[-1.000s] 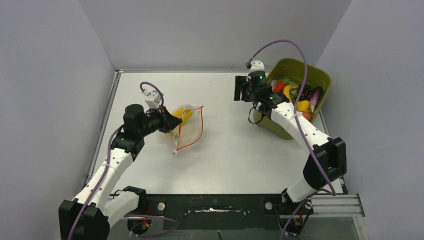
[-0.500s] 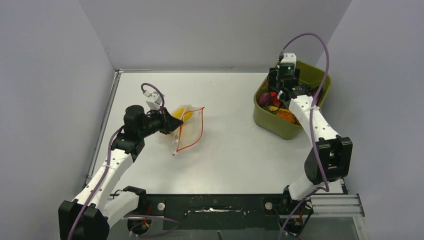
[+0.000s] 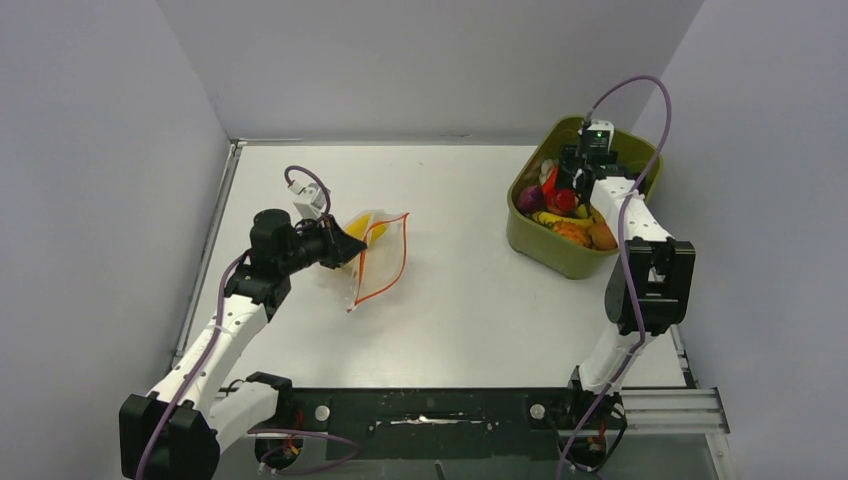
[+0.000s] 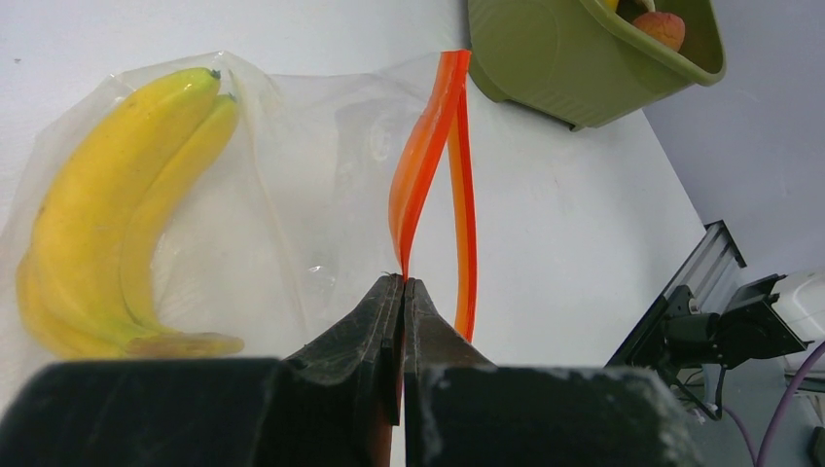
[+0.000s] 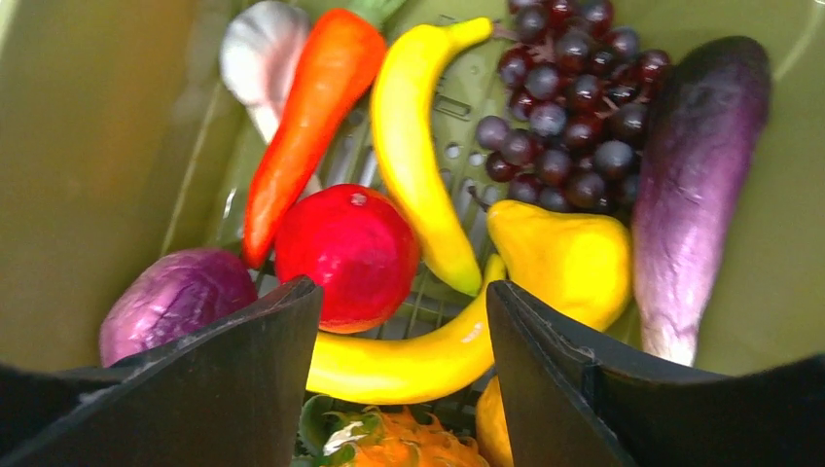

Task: Place the food in the zip-top bag and seal the zipper
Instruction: Pick up the fake fruit from the bin.

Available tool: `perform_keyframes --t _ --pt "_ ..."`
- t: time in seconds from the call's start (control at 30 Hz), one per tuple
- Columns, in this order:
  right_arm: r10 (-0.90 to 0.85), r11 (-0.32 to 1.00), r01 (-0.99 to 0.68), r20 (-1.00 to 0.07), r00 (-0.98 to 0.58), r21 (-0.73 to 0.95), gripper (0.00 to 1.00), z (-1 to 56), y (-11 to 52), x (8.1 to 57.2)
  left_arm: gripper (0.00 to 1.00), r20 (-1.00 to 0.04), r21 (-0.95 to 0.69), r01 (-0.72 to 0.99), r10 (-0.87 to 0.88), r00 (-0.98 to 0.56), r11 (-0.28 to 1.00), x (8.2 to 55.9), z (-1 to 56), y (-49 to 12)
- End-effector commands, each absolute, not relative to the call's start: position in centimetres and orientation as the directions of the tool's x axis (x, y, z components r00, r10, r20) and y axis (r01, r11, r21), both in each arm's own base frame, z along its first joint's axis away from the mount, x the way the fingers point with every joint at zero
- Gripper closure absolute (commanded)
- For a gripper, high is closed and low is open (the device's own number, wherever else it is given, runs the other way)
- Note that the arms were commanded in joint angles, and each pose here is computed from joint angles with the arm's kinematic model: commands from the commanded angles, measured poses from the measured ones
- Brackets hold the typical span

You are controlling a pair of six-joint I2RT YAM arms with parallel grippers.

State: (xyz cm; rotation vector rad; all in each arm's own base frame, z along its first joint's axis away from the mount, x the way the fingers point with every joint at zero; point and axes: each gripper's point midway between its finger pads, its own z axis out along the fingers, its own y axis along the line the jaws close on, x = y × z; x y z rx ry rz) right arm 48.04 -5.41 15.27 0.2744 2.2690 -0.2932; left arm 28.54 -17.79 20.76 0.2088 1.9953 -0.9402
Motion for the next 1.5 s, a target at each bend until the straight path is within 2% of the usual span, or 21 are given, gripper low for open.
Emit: perform_keyframes --t 0.0,0.27,0.47,0.6,0.8,1.07,1.27,1.47 --pt "0.05 0.989 0.139 -0.778 -0.626 -0.049 0.34 17.6 -3.0 50.0 1.0 -0.83 -0.496 0.516 -0.208 -0.517 0.699 29.2 22.8 -17.6" --pt "-0.028 0.999 0.006 -0.726 -0.687 -0.044 0.23 15.2 -2.0 50.8 1.0 -0.822 -0.508 0.519 -0.207 -0.531 0.687 29.2 22.6 -17.9" --pt "-0.017 0.998 0.025 -0.681 -0.732 -0.051 0.15 13.8 -2.9 50.5 1.0 -0.818 -0.514 0.519 -0.208 -0.536 0.683 29.2 22.6 -18.0" --pt "-0.005 0.999 0.019 -0.641 -0.767 -0.03 0.05 12.2 -3.0 50.2 1.0 -0.823 -0.507 0.514 -0.212 -0.528 0.692 29.1 22.6 -17.7" --pt "0.018 1.0 0.011 -0.612 -0.791 0.015 0.02 10.6 -2.6 50.1 1.0 -0.825 -0.504 0.516 -0.21 -0.524 0.693 29.2 22.7 -17.7" --pt "0.013 1.0 0.005 -0.584 -0.812 0.015 0.08 9.1 -2.6 50.1 1.0 -0.821 -0.507 0.514 -0.207 -0.531 0.692 29.3 22.5 -17.7" --pt "0.015 1.0 0.016 -0.602 -0.798 0.003 0.19 9.9 -2.9 50.3 1.0 -0.823 -0.505 0.513 -0.209 -0.528 0.694 29.3 22.6 -17.7" --pt "0.021 0.999 0.033 -0.632 -0.774 -0.007 0.24 11.1 -3.1 50.3 1.0 -0.825 -0.504 0.515 -0.21 -0.525 0.694 29.2 22.7 -17.6"
